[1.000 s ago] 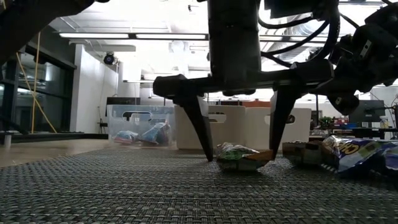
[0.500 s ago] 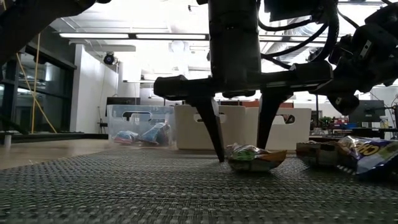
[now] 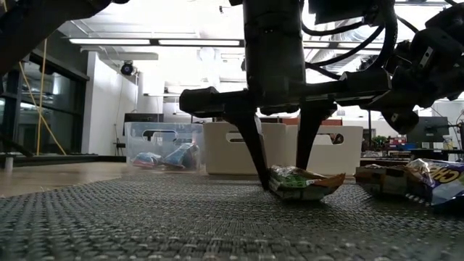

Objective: Pick and place Granola Bars by type
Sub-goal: Put the yellow granola bar into the white bin

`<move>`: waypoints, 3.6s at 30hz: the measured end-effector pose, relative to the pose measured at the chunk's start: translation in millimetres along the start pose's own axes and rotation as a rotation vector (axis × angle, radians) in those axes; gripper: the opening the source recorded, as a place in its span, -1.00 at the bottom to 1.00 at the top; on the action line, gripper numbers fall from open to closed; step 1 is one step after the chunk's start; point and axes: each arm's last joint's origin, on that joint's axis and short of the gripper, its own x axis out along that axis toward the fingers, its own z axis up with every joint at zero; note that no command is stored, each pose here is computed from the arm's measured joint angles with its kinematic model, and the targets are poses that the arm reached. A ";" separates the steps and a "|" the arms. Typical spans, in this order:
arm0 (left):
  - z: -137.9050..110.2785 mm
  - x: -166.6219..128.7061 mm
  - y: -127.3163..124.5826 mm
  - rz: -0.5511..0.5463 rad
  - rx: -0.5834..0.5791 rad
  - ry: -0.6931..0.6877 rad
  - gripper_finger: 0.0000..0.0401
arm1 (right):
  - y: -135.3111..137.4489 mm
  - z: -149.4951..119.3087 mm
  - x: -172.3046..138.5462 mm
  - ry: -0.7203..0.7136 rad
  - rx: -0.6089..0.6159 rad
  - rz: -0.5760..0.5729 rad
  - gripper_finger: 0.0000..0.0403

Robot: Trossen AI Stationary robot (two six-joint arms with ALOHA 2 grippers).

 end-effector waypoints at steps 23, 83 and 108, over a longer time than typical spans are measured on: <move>26.3 -17.0 0.9 -0.018 0.027 -0.021 -0.53 | 0.1 0.0 0.0 0.000 0.000 0.001 -1.00; 28.2 -4.5 -2.7 -0.024 0.124 -0.076 -0.58 | 0.0 0.0 0.0 0.000 0.000 0.000 -1.00; 29.3 -44.9 -2.4 -0.107 0.187 -0.138 -0.79 | 0.0 0.0 0.0 0.000 0.000 0.000 -1.00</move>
